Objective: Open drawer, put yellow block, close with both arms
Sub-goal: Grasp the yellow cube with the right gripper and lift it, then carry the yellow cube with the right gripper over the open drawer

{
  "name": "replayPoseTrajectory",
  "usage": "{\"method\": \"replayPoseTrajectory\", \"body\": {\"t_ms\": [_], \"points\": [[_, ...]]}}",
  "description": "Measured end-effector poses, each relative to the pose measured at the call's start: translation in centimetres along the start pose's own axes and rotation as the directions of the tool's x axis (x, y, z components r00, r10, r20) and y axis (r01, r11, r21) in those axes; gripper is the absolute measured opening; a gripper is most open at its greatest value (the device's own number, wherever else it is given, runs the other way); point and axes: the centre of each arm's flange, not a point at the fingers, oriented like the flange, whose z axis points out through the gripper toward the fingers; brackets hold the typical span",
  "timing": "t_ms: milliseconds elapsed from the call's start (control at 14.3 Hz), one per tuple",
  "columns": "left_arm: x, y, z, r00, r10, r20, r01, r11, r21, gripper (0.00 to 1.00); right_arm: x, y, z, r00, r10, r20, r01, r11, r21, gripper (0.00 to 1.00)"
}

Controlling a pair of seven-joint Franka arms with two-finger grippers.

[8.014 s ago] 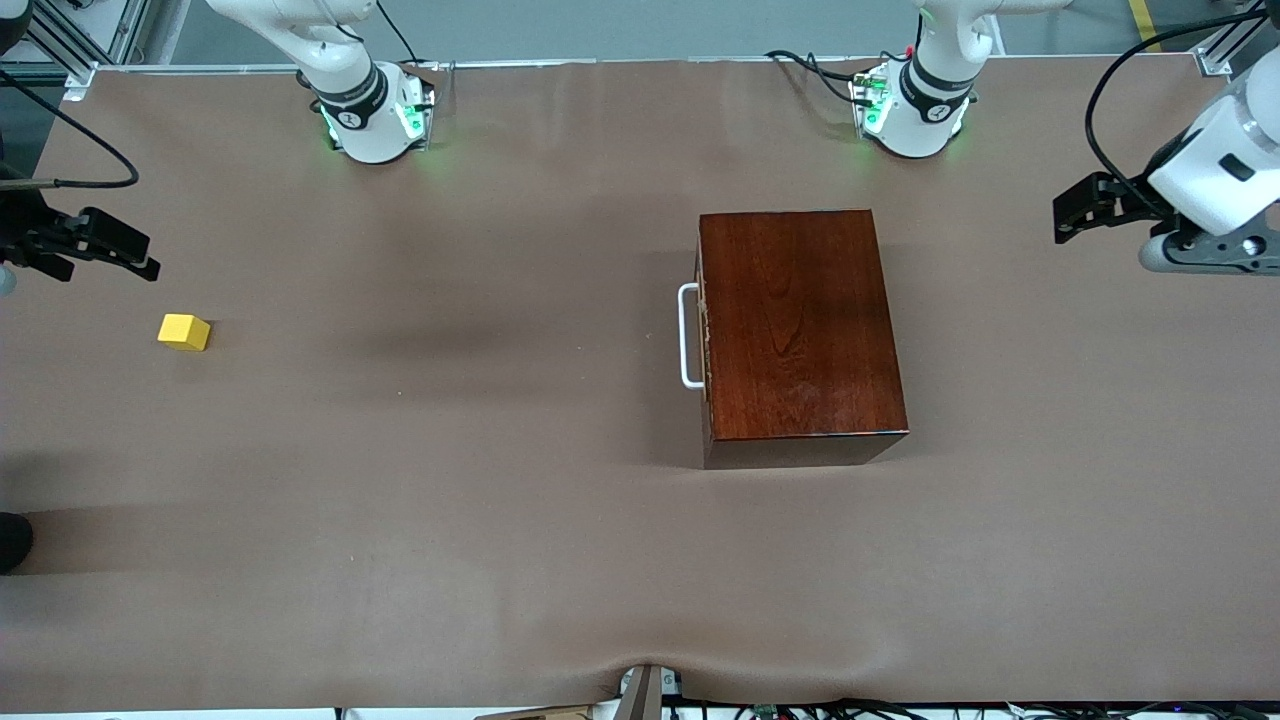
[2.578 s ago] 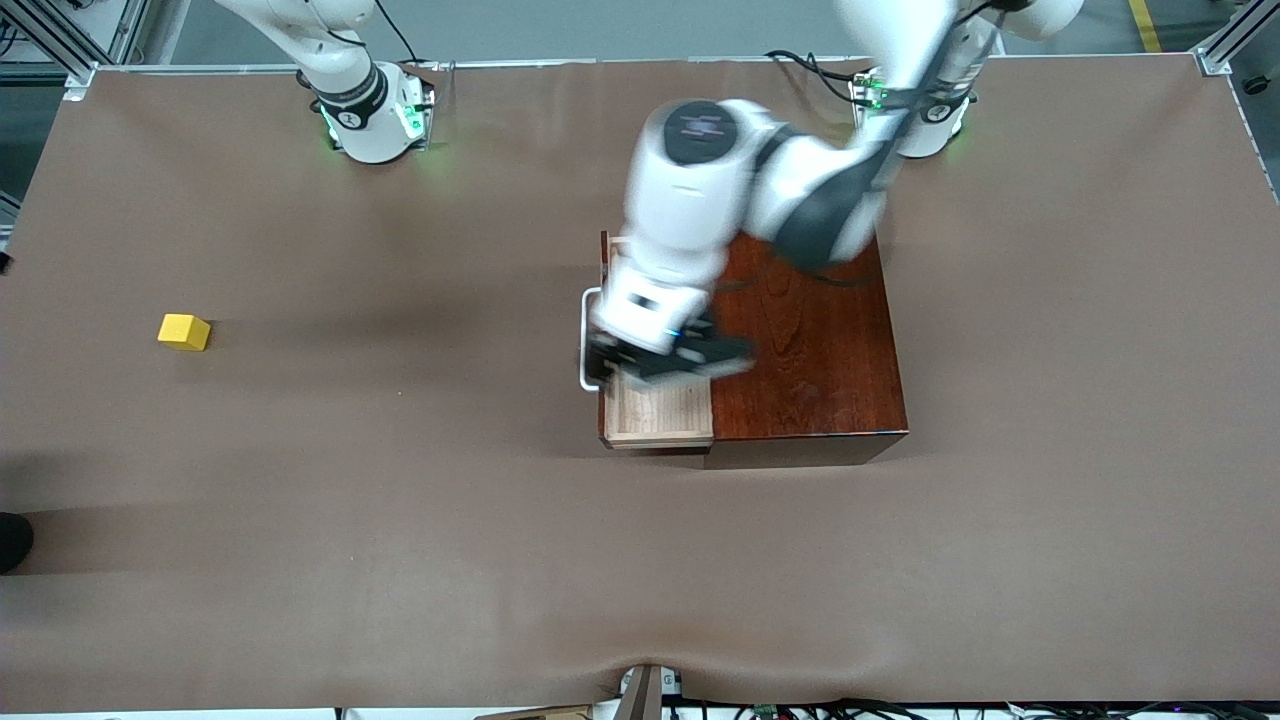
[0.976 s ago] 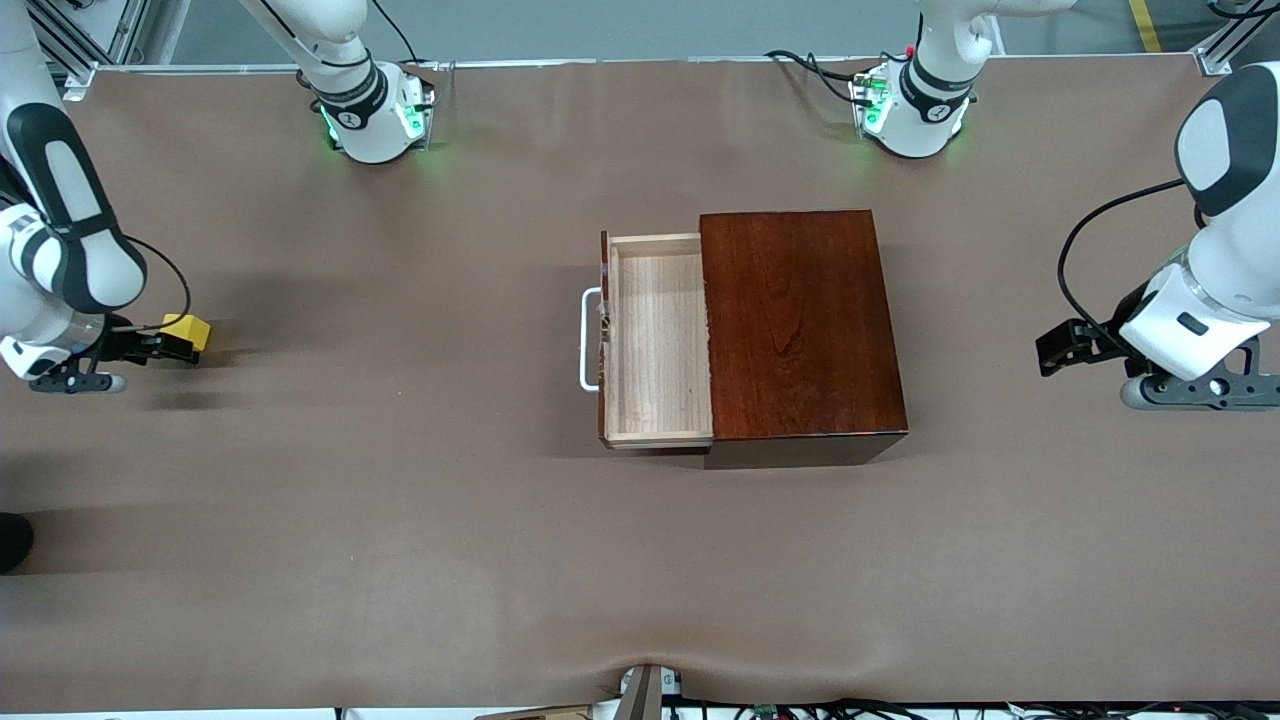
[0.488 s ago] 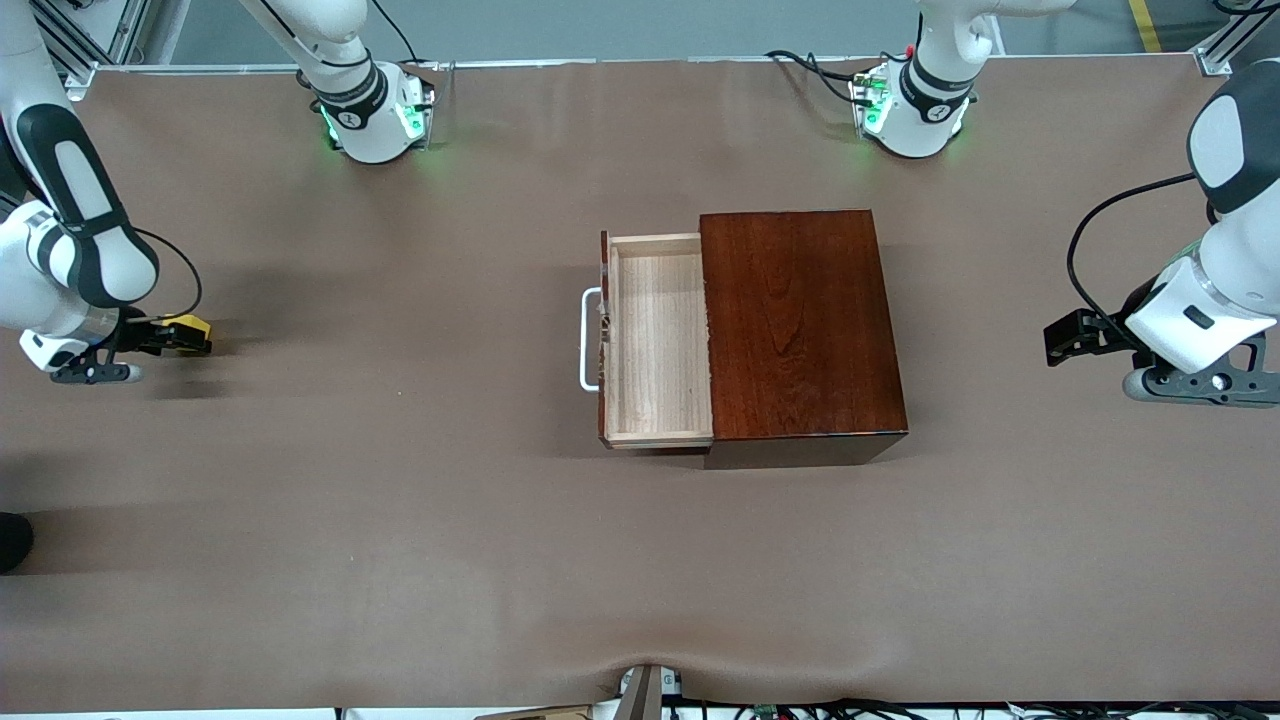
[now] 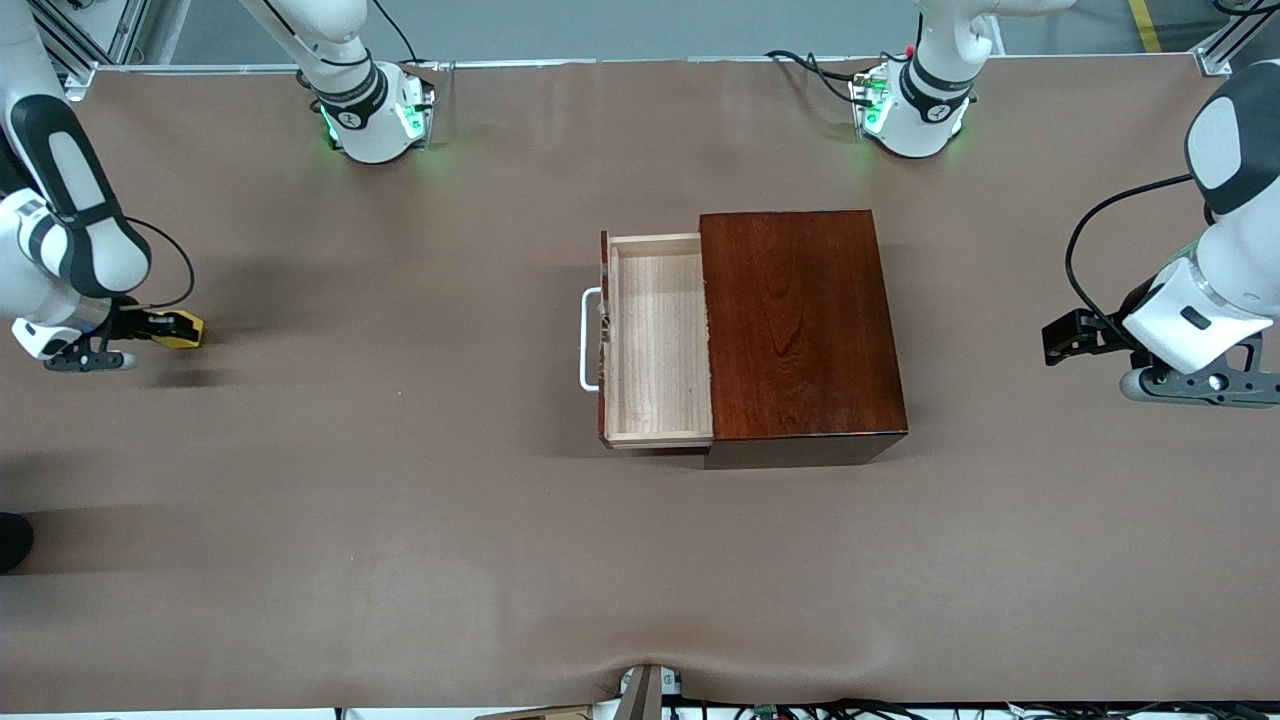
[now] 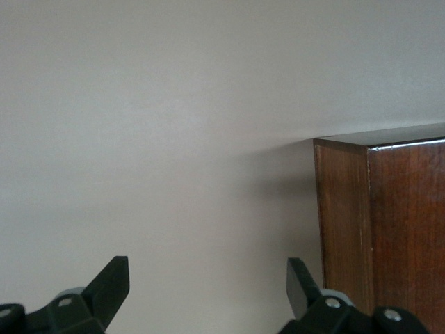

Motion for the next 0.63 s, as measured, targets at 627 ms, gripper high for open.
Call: {"method": "replayPoseTrajectory", "body": {"t_ms": [627], "points": [[0.0,0.1,0.2,1.0,0.001,0.004,-0.001,1.0,0.0,1.0,4.7,-13.7,-31.0,0.999,-0.037,-0.014,0.036,0.998,-0.053,0.56]]}}
